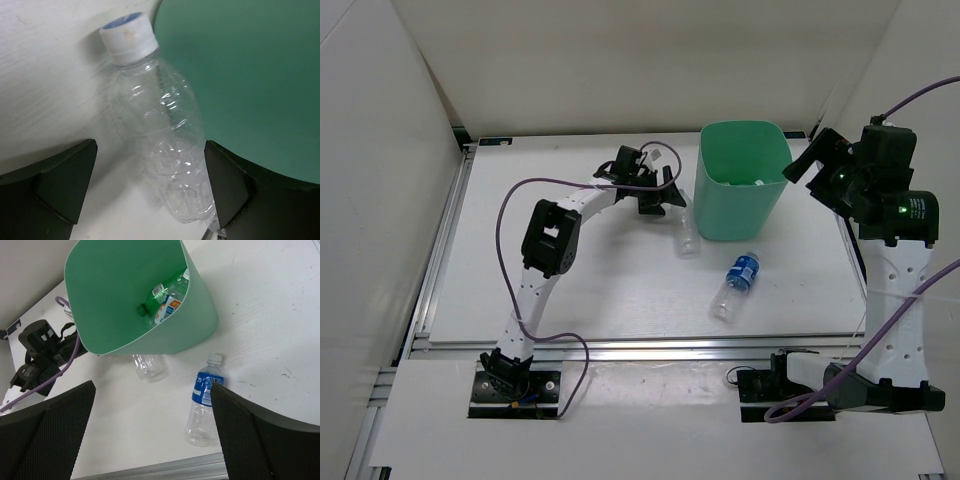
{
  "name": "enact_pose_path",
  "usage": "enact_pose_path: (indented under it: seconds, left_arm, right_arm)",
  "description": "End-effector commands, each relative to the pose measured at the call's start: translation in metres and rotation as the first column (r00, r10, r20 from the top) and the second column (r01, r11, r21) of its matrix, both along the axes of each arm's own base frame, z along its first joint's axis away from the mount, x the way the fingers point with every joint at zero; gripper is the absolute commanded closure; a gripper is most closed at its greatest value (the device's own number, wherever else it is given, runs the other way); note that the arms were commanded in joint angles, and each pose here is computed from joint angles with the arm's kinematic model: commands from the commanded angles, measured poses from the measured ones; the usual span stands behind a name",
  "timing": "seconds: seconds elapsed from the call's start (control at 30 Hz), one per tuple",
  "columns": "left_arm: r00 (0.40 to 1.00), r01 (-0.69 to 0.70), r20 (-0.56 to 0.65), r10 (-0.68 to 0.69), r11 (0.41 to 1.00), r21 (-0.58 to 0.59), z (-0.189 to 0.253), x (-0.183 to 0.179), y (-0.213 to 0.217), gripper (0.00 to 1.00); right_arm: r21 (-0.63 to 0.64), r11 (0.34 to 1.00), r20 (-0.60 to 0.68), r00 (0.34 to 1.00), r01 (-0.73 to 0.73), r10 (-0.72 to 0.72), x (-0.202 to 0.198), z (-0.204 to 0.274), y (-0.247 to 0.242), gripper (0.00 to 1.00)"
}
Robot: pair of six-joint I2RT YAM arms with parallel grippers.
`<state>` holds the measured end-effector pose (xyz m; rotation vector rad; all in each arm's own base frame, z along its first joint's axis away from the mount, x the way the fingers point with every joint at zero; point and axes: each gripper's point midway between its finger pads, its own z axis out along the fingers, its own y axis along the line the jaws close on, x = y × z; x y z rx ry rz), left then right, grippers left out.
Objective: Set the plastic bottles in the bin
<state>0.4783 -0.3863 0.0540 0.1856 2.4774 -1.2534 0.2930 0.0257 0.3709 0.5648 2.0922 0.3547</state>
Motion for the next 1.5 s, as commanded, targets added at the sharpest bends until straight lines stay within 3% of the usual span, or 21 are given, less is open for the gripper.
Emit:
enact_pose_path:
  seconds: [0.0, 0.1, 0.4, 0.6, 0.7, 0.73, 0.8, 0.97, 1.07, 1.13, 1.23, 1.37, 1.47]
  left_arm:
    - [0.998, 0.016, -0.055, -0.016, 1.000, -0.003, -0.004, -0.012, -0.009, 0.00]
    - [0.994, 0.030, -0.103, -0.032, 0.999, -0.021, -0.015, -0.018, -0.012, 0.08]
    - [0.988, 0.052, -0.144, -0.061, 0.997, -0.065, -0.012, -0.023, -0.018, 0.10]
    - [0.974, 0.057, -0.212, -0.082, 0.991, -0.122, -0.006, -0.025, -0.008, 0.42]
    - [0.970, 0.032, -0.238, -0.057, 0.994, -0.105, -0.005, -0.032, 0.013, 0.48]
    - [0.976, 0.026, -0.212, -0.050, 0.993, -0.116, 0.017, -0.032, 0.019, 0.50]
    - [0.978, -0.035, -0.210, 0.018, 0.996, -0.079, 0.018, -0.028, 0.046, 0.52]
    - [0.980, -0.190, 0.041, 0.192, 0.980, -0.062, 0.111, 0.010, 0.098, 0.52]
    - [0.951, -0.229, 0.183, 0.251, 0.964, -0.132, 0.179, 0.040, 0.107, 0.53]
    - [0.906, -0.238, 0.307, 0.292, 0.950, -0.201, 0.236, 0.067, 0.103, 0.53]
    - [0.855, -0.203, 0.396, 0.336, 0.918, -0.341, 0.306, 0.089, 0.080, 0.53]
    - [0.845, -0.125, 0.413, 0.340, 0.876, -0.465, 0.342, 0.082, 0.048, 0.52]
    - [0.813, -0.077, 0.488, 0.319, 0.888, -0.453, 0.342, 0.063, 0.019, 0.51]
  right_arm:
    - [-0.056, 0.998, 0.026, 1.000, 0.005, -0.004, -0.005, 0.010, -0.008, 0.01]
    - [-0.074, 0.997, 0.026, 0.999, 0.034, -0.032, -0.007, 0.009, -0.014, 0.01]
    - [-0.102, 0.992, -0.008, 0.997, 0.073, -0.074, -0.022, -0.012, -0.023, 0.01]
    - [-0.119, 0.988, 0.001, 0.995, 0.101, -0.101, -0.031, -0.013, -0.028, 0.01]
    - [-0.124, 0.986, 0.011, 0.994, 0.111, -0.110, -0.033, -0.011, -0.030, 0.01]
    - [-0.124, 0.986, 0.011, 0.994, 0.111, -0.110, -0.033, -0.011, -0.030, 0.01]
    - [-0.124, 0.986, 0.011, 0.994, 0.111, -0.110, -0.033, -0.011, -0.030, 0.01]
    - [-0.136, 0.983, 0.000, 0.992, 0.126, -0.127, -0.031, -0.017, -0.034, 0.01]
    - [-0.141, 0.981, 0.011, 0.991, 0.136, -0.136, -0.034, -0.015, -0.035, 0.01]
    - [-0.152, 0.976, 0.012, 0.988, 0.153, -0.153, -0.034, -0.015, -0.039, 0.01]
    - [-0.144, 0.977, 0.013, 0.987, 0.158, -0.158, -0.034, -0.015, -0.039, 0.01]
    - [-0.144, 0.977, 0.013, 0.987, 0.158, -0.158, -0.032, -0.013, -0.039, 0.01]
    - [-0.145, 0.977, 0.007, 0.987, 0.158, -0.158, -0.031, -0.013, -0.039, 0.01]
